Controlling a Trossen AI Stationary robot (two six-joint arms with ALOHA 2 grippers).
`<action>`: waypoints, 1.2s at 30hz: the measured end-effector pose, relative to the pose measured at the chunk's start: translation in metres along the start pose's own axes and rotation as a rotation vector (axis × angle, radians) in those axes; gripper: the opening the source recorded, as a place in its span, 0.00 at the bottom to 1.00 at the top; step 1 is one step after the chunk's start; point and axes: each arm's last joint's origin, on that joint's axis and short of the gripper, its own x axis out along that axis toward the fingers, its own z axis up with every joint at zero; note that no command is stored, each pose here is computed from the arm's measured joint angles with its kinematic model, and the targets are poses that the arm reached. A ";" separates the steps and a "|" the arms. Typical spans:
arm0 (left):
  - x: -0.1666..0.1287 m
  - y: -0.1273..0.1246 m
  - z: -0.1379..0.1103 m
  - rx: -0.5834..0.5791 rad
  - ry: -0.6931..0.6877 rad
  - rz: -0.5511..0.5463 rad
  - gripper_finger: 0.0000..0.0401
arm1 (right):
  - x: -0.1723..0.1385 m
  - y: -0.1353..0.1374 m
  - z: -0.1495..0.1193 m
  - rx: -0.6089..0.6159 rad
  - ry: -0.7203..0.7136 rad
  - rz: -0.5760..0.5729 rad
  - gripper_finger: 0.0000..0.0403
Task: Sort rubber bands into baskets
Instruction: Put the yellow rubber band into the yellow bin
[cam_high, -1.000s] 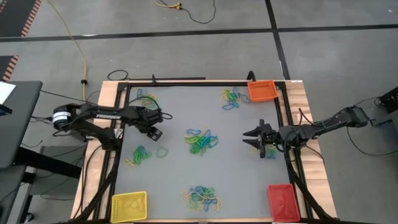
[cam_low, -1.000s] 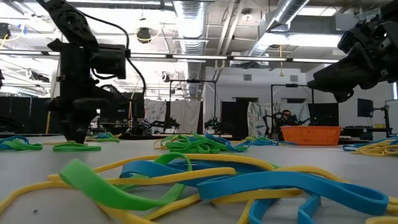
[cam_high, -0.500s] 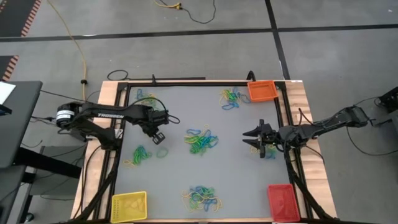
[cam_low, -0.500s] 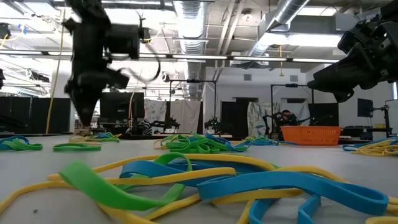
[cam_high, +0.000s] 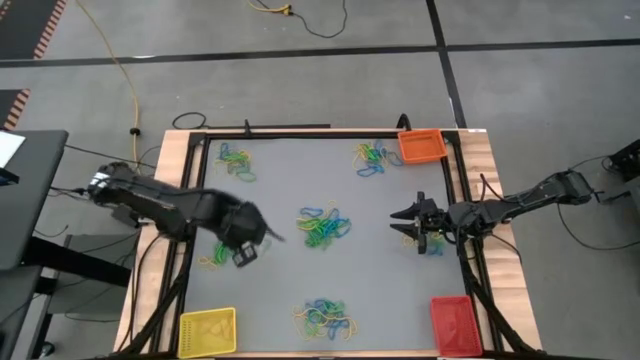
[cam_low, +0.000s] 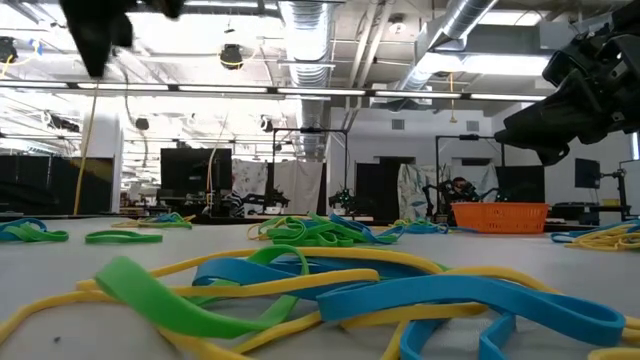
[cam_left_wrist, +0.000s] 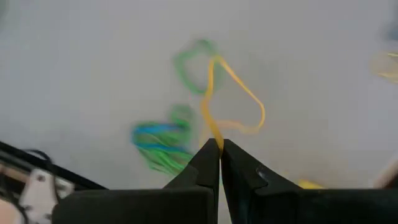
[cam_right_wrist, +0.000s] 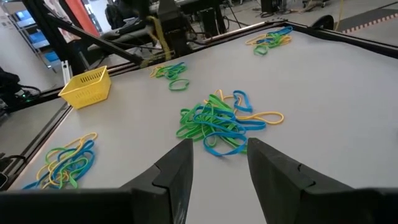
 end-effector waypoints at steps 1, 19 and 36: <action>-0.006 -0.007 -0.006 0.008 -0.009 -0.019 0.00 | 0.000 0.000 0.000 0.003 0.000 0.000 0.45; -0.043 -0.074 -0.118 -0.031 0.103 -0.288 0.00 | 0.000 0.000 0.000 0.023 -0.004 0.002 0.45; -0.008 -0.120 -0.138 0.022 0.173 -0.284 0.00 | 0.000 0.000 0.000 0.030 -0.002 0.004 0.45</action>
